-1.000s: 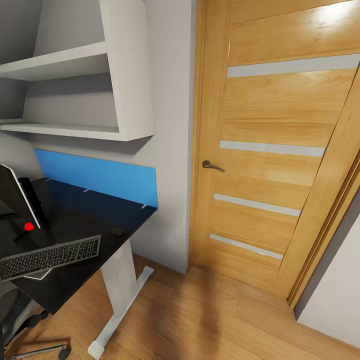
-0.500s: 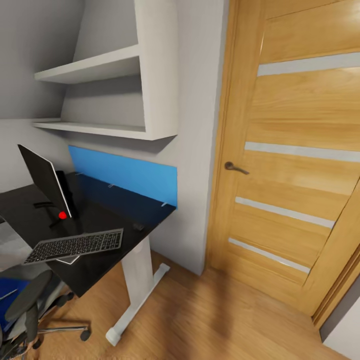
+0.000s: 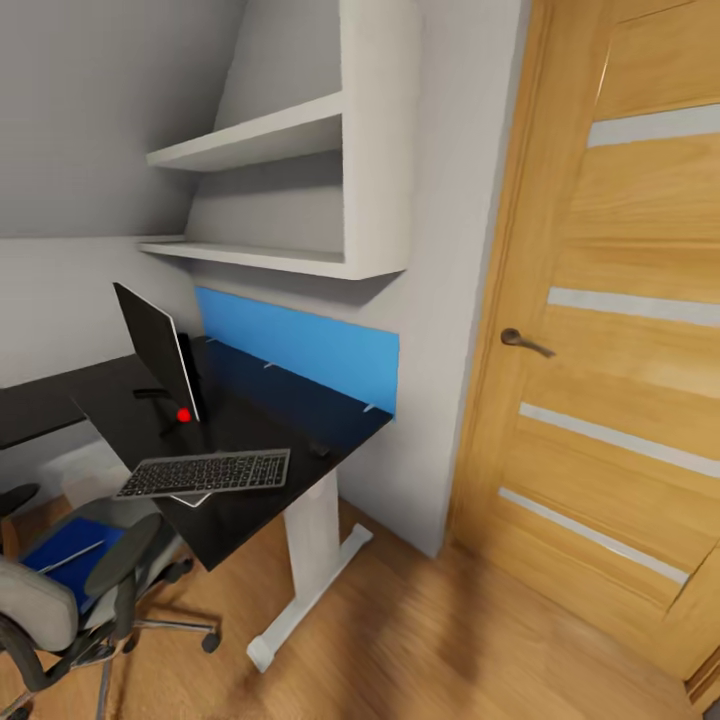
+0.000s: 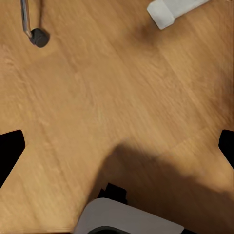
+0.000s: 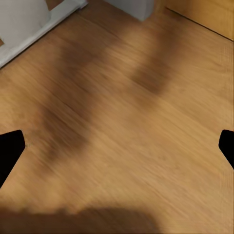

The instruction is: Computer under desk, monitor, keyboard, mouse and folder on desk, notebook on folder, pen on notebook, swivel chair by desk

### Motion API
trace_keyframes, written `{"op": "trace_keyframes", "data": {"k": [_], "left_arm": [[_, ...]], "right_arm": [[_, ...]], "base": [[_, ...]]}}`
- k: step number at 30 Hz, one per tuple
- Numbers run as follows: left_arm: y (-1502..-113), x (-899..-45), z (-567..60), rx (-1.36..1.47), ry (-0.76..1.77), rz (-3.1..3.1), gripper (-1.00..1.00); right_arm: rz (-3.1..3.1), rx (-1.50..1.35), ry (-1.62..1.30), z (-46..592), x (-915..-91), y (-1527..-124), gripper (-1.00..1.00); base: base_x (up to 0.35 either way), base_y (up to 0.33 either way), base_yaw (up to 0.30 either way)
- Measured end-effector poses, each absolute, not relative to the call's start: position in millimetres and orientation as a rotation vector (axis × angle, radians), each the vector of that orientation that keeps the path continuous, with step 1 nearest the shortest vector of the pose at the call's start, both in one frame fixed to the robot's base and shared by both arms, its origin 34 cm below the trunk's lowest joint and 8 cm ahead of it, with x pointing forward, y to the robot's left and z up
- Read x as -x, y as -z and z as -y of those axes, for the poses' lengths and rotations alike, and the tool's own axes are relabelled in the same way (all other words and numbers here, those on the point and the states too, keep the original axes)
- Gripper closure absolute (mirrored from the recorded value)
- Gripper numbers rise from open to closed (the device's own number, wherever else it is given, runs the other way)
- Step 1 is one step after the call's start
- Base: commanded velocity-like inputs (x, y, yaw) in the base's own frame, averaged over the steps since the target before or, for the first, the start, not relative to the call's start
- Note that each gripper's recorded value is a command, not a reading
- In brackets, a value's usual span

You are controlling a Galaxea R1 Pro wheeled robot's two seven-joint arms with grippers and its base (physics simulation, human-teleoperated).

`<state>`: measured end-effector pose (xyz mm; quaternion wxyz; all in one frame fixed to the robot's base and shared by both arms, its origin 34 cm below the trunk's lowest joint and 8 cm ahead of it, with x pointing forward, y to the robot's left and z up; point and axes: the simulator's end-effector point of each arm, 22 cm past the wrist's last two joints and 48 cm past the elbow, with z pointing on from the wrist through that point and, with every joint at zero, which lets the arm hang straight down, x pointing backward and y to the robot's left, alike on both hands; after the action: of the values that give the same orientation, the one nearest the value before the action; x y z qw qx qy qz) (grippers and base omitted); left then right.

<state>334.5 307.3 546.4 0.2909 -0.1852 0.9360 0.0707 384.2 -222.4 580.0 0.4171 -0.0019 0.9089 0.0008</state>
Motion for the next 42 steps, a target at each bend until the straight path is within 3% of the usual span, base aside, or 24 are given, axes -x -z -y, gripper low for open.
{"op": "trace_keyframes", "data": {"k": [42], "left_arm": [[-546.5,-334.8,-307.9,0.488,-0.189,-2.496,-1.0]], "right_arm": [[-2.282,0.006,0.0,223.6,-384.5,-579.9,-1.0]], "base": [[0.0,0.0,0.283]]}}
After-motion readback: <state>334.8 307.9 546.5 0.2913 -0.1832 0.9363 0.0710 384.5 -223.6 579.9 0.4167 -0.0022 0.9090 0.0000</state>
